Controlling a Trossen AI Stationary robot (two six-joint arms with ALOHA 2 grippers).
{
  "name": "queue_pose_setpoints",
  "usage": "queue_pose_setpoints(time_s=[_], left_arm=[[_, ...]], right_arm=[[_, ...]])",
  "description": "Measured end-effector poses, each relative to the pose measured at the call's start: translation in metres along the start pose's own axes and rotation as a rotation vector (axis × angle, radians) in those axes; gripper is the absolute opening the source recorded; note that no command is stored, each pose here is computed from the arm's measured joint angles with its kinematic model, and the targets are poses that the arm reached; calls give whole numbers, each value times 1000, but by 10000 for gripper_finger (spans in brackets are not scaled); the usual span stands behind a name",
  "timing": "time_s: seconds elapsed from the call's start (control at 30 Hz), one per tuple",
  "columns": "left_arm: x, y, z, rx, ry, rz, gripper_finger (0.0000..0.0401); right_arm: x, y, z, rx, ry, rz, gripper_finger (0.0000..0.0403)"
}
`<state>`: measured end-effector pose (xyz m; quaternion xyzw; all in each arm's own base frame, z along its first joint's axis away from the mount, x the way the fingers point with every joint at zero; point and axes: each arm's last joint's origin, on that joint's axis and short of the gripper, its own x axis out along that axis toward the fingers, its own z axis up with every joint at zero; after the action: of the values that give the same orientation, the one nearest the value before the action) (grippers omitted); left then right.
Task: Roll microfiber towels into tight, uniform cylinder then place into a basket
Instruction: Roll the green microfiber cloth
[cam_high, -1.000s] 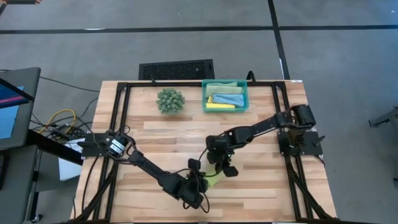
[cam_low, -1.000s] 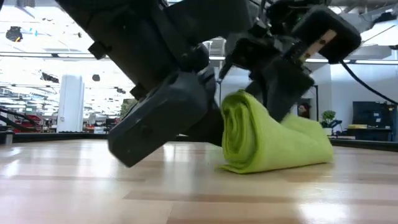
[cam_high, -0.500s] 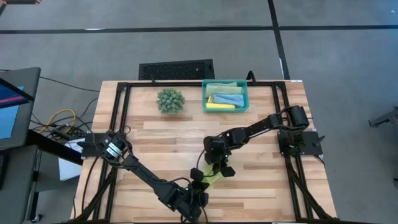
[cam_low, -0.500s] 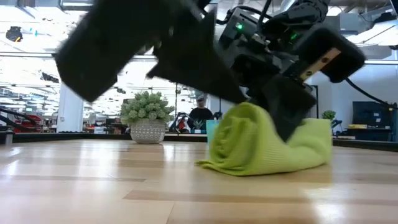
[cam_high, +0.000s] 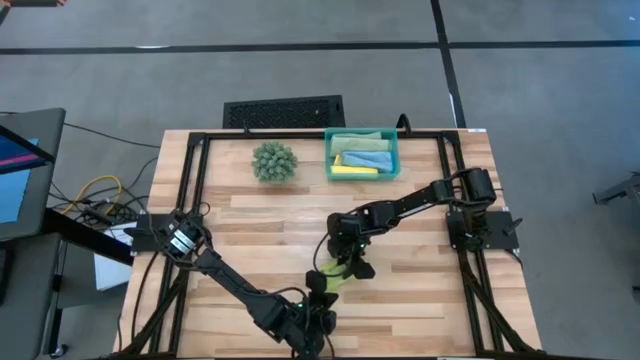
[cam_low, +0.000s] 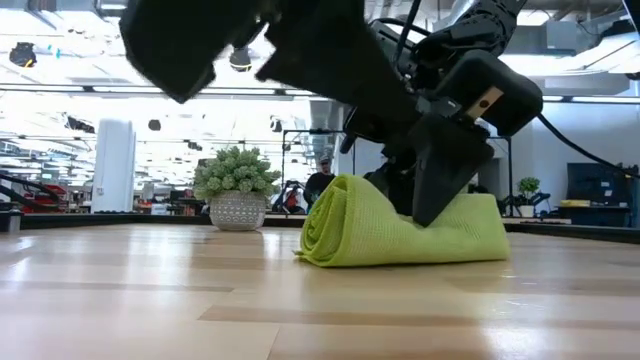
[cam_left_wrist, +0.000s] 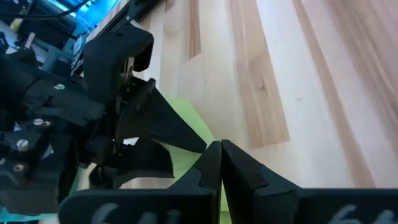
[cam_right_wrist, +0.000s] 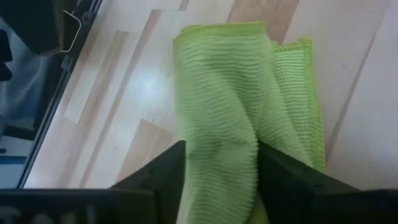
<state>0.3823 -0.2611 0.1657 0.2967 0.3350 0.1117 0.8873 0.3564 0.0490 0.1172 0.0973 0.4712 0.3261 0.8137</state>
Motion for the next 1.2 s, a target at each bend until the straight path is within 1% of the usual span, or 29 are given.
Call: queue_pose_setpoints(time_s=[0.1, 0.17, 0.23, 0.3, 0.4, 0.47, 0.67, 0.8, 0.9, 0.97, 1.1, 1.2], left_arm=[[4, 4, -1, -31, 13, 7, 0], [12, 9, -6, -53, 58, 23, 0], [19, 14, -13, -71, 110, 41, 0], [25, 19, -18, -113, 158, 43, 0], [30, 24, -29, -146, 248, 34, 0], [31, 26, -33, -167, 282, 47, 0], [30, 27, -36, -182, 303, 57, 0], [29, 26, -36, -191, 303, 59, 0], [29, 27, -36, -189, 306, 59, 0], [29, 27, -37, -186, 312, 62, 0], [24, 26, -37, -155, 315, 90, 0], [17, 23, -31, -160, 279, 108, 0]], right_arm=[[0, 1, 1, -18, -10, -1, 234], [-2, 4, 3, -30, -16, 0, 238], [-2, 5, 4, -42, -17, 2, 239], [-1, 5, 3, -39, -12, 3, 237], [-7, 9, 4, -56, -13, 3, 232], [-12, 12, 5, -59, -6, 2, 229], [-33, 26, 12, -81, -33, -19, 220], [-39, 32, 11, -77, -8, -50, 210], [-43, 36, 8, -70, 26, -44, 193], [-44, 40, 6, -64, 53, -38, 173], [-40, 42, 0, -62, 76, -30, 113], [-38, 37, -11, -41, 83, -35, 62]])
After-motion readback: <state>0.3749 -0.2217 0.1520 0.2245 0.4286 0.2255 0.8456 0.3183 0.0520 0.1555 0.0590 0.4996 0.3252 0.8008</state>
